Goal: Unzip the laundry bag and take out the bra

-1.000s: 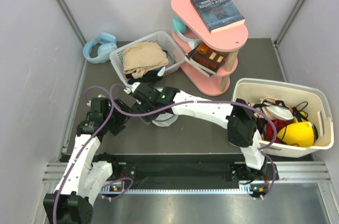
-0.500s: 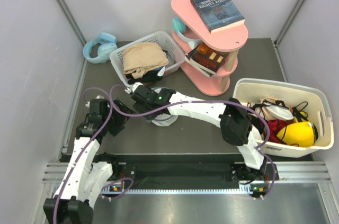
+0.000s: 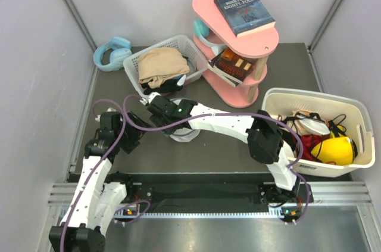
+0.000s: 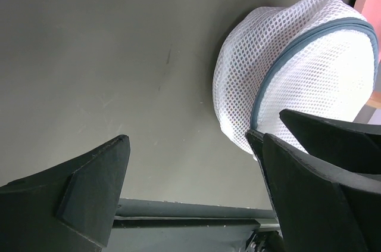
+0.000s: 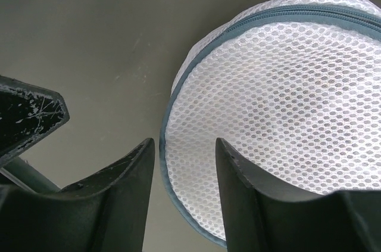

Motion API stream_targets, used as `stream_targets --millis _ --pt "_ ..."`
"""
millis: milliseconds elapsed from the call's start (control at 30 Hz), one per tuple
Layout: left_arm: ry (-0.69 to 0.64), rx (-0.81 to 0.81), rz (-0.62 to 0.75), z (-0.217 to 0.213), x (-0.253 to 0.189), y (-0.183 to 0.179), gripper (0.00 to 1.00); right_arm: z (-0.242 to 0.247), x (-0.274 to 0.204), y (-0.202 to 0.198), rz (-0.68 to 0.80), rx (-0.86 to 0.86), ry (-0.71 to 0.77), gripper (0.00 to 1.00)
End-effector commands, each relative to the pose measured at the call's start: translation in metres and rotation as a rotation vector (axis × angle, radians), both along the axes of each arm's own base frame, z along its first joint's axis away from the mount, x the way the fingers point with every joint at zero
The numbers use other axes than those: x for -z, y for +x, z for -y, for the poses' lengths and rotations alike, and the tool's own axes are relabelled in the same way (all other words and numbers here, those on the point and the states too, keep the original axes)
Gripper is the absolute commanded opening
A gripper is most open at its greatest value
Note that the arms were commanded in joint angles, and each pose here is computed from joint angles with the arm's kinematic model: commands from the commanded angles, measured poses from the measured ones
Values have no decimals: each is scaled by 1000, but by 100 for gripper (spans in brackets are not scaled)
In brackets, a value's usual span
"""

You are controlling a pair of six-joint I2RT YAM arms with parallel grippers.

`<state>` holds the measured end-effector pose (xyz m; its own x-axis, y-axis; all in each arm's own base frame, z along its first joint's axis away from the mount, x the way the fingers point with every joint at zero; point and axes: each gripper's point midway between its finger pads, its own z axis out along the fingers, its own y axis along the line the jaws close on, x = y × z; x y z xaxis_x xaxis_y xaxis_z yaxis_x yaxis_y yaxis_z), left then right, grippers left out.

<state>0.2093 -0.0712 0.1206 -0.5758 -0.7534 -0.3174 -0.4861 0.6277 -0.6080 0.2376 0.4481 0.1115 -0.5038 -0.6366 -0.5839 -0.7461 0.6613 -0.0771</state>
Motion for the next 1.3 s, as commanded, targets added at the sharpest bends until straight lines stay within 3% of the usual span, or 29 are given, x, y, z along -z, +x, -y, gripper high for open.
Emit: stream_targets --millis 0,100,267,467,500,867,1133,1267 --pt "2 -14 32 -3 -11 3 97 -3 2 4 19 17 -2 45" --pt "3 -12 38 -3 -13 3 97 -2 5 3 13 14 -6 43" --pt "28 -21 31 -7 -13 1 97 -1 13 -1 -13 15 -9 31" --pt "107 -69 -33 -24 -6 -7 98 -2 5 -3 -24 24 18 10" --pt "104 -73 -30 -23 -7 -6 98 -2 3 -4 -26 27 25 1" --pt "102 6 23 -16 -13 0 94 5 -86 16 -25 105 259 0" --pt "-69 109 128 19 -28 25 89 32 -132 30 -83 166 489 0" --pt "-128 130 209 30 -46 40 89 42 -133 33 -97 167 507 0"
